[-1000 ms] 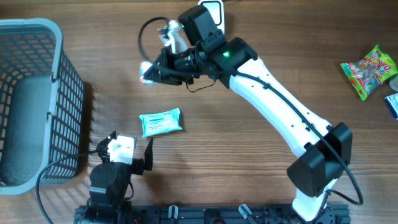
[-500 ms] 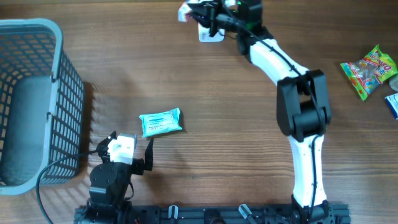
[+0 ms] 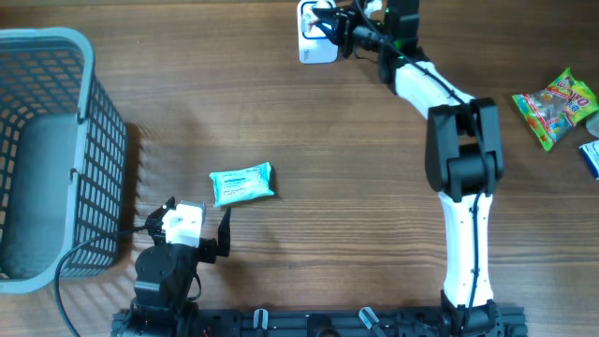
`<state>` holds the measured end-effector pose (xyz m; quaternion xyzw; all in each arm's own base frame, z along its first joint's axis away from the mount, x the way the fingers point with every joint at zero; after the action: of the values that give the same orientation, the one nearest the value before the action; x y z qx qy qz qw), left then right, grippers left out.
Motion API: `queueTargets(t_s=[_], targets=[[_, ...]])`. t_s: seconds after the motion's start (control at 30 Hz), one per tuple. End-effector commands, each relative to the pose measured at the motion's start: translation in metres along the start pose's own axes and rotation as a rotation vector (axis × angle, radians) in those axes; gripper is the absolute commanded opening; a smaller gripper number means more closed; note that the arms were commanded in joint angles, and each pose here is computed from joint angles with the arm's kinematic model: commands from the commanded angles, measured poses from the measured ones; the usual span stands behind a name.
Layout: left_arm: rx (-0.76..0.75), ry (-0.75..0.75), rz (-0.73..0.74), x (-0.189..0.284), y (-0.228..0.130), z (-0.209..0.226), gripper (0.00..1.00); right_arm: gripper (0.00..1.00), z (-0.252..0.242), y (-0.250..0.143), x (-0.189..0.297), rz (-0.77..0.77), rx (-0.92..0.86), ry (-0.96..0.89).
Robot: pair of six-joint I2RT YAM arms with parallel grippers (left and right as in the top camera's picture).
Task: Scan the item barcode
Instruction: 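Move the red snack pack to the right edge and release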
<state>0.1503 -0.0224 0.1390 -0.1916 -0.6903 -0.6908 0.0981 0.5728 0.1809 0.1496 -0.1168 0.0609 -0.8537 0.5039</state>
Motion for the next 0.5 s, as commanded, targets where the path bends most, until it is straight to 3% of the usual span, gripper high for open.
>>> queueTargets(t_s=[0.0,0.1,0.13,0.2,0.37,0.47], targets=[[-0.006,-0.003,-0.004,0.0,0.0,0.0,1.0,0.05,0.105,-0.02,0.049,-0.1,0.368,0.037],[-0.006,-0.003,-0.004,0.0,0.0,0.0,1.0,0.05,0.13,-0.01,0.119,-0.454,0.408,-0.224],[-0.006,-0.003,-0.004,0.0,0.0,0.0,1.0,0.05,0.123,-0.001,0.155,-0.624,0.373,-0.392],[-0.006,-0.003,-0.004,0.0,0.0,0.0,1.0,0.05,0.097,0.01,0.215,-0.819,0.241,-0.646],[-0.006,-0.003,-0.004,0.0,0.0,0.0,1.0,0.05,0.025,0.031,0.362,-1.119,-0.066,-1.166],[-0.006,-0.003,-0.004,0.0,0.0,0.0,1.0,0.05,-0.007,0.03,0.43,-1.189,-0.24,-1.345]])
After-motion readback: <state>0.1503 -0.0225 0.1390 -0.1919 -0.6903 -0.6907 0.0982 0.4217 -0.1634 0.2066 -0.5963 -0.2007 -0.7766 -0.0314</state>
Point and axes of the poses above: each gripper's point midway between its finger pads, its own x axis back along the fingers, its own z axis along the line the jaws close on, y = z × x, the point moved 7 cm from there along x, back along the fingers, and after that the axes turned 5 degrees about x, right-handed, at the moved point
